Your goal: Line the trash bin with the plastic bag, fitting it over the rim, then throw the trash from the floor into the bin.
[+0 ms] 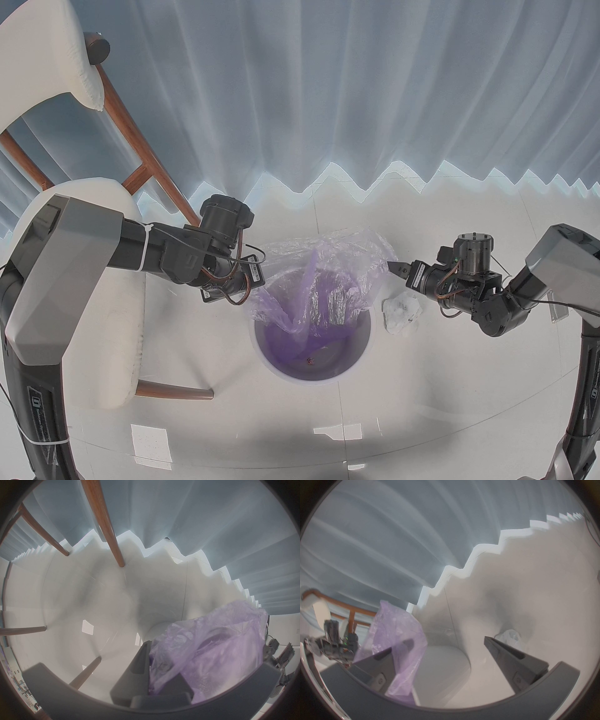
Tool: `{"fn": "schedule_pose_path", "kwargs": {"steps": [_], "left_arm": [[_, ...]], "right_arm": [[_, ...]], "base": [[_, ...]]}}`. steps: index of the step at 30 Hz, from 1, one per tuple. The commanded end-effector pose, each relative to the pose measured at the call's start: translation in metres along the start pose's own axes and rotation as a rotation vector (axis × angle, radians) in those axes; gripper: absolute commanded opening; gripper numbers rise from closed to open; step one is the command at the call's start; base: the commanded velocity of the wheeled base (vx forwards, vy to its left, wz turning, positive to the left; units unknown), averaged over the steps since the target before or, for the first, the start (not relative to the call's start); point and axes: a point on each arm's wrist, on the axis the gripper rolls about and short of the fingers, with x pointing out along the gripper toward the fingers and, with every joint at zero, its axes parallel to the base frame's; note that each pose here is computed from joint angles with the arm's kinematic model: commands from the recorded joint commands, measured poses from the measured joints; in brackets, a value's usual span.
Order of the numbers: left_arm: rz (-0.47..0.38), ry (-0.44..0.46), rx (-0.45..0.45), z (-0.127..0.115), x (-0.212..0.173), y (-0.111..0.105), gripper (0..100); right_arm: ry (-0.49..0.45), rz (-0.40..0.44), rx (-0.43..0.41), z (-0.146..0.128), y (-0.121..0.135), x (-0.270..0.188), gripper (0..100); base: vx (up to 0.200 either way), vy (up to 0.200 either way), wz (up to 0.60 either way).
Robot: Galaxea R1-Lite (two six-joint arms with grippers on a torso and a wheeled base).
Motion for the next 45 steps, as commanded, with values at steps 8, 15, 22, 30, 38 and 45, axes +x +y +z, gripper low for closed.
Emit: {"fn": "schedule_pose_path", "kwargs": {"steps": [8, 15, 22, 30, 38, 45], "left_arm": [[-0.021, -0.018, 0.003, 0.002, -0.010, -0.005, 0], [-0.027, -0.022, 0.004, 0.003, -0.013, -0.007, 0], [-0.039, -0.032, 0.006, 0.005, -0.024, -0.009, 0], [-0.032, -0.022, 0.008, 0.002, -0.026, -0.007, 0], [-0.033, -0.024, 0.007, 0.002, -0.028, -0.007, 0], [-0.039, -0.019, 0.015, -0.001, -0.028, -0.010, 0]], "right_arm": [[-0.022, 0.132, 0.200, 0.018, 0.072, -0.111, 100], [0.099, 0.195, 0.169, -0.009, 0.107, -0.109, 100], [0.182, 0.173, 0.141, -0.029, 0.133, -0.073, 100], [0.205, 0.083, 0.113, -0.031, 0.139, -0.025, 100], [0.246, 0.073, 0.053, -0.042, 0.149, -0.005, 100], [0.213, 0.029, -0.011, -0.051, 0.148, 0.022, 0]], "base": [[0.000, 0.000, 0.00], [0.000, 0.000, 0.00], [0.000, 0.000, 0.00], [0.000, 0.000, 0.00], [0.000, 0.000, 0.00], [0.000, 0.000, 0.00]]}}
